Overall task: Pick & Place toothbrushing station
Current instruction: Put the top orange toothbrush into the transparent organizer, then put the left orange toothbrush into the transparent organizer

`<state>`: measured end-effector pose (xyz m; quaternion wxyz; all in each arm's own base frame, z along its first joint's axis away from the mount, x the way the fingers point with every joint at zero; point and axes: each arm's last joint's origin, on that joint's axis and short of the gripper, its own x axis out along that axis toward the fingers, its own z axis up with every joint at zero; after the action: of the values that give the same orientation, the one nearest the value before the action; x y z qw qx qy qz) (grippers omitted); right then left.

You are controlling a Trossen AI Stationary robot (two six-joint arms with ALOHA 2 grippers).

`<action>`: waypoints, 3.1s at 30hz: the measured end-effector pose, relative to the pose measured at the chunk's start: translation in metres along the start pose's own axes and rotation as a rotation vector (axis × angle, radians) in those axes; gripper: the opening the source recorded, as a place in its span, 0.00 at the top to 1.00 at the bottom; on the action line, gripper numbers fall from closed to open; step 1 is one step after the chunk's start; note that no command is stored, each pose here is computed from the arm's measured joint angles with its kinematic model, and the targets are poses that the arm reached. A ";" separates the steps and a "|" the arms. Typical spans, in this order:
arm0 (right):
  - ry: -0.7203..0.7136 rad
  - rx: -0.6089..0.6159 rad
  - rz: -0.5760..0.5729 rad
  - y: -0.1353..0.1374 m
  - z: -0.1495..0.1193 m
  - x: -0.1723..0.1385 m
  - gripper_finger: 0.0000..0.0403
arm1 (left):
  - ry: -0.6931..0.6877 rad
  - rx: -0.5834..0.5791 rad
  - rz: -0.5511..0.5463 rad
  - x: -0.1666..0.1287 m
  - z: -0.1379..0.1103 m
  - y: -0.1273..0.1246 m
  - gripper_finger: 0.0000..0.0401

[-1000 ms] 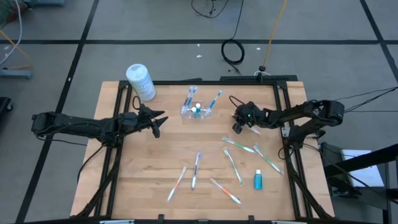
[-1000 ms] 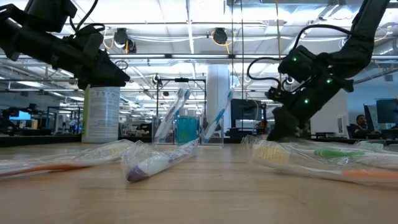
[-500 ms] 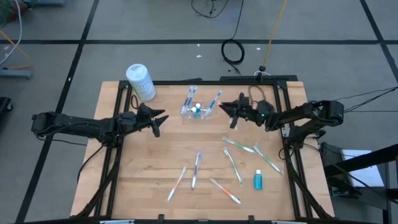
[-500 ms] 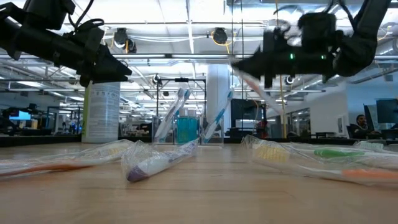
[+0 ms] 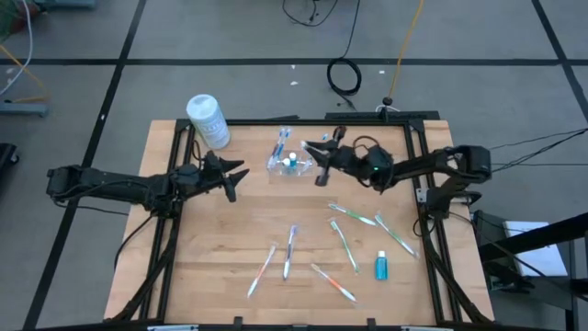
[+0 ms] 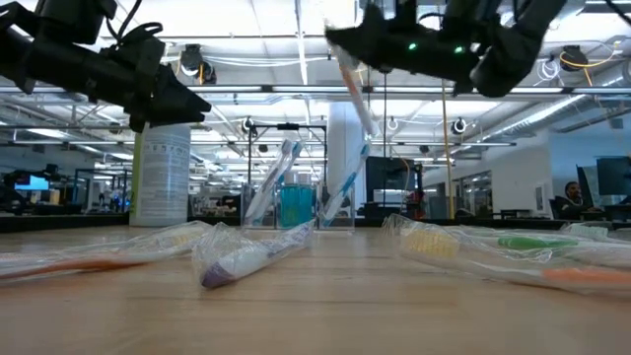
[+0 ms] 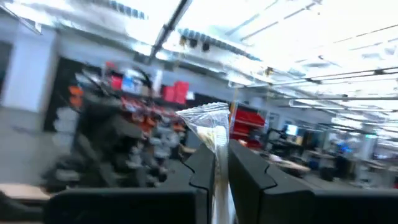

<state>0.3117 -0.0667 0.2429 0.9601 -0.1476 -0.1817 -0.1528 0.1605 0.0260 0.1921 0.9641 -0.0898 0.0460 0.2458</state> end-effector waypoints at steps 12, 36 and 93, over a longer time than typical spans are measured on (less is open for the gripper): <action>0.045 -0.052 -0.049 -0.008 -0.056 0.045 0.94 | 0.002 0.004 0.000 0.000 0.000 0.000 0.55; 0.297 0.017 -0.242 -0.004 -0.109 0.018 0.94 | 0.045 -0.018 0.004 0.000 -0.005 0.001 0.55; 0.433 -0.266 -0.743 0.048 -0.057 0.006 0.60 | 0.067 -0.042 -0.043 0.000 -0.006 -0.001 0.55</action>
<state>0.3507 -0.0434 0.1836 0.8287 -0.1590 0.0039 -0.5367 0.1603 0.0241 0.1865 0.9649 -0.1191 0.0713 0.2230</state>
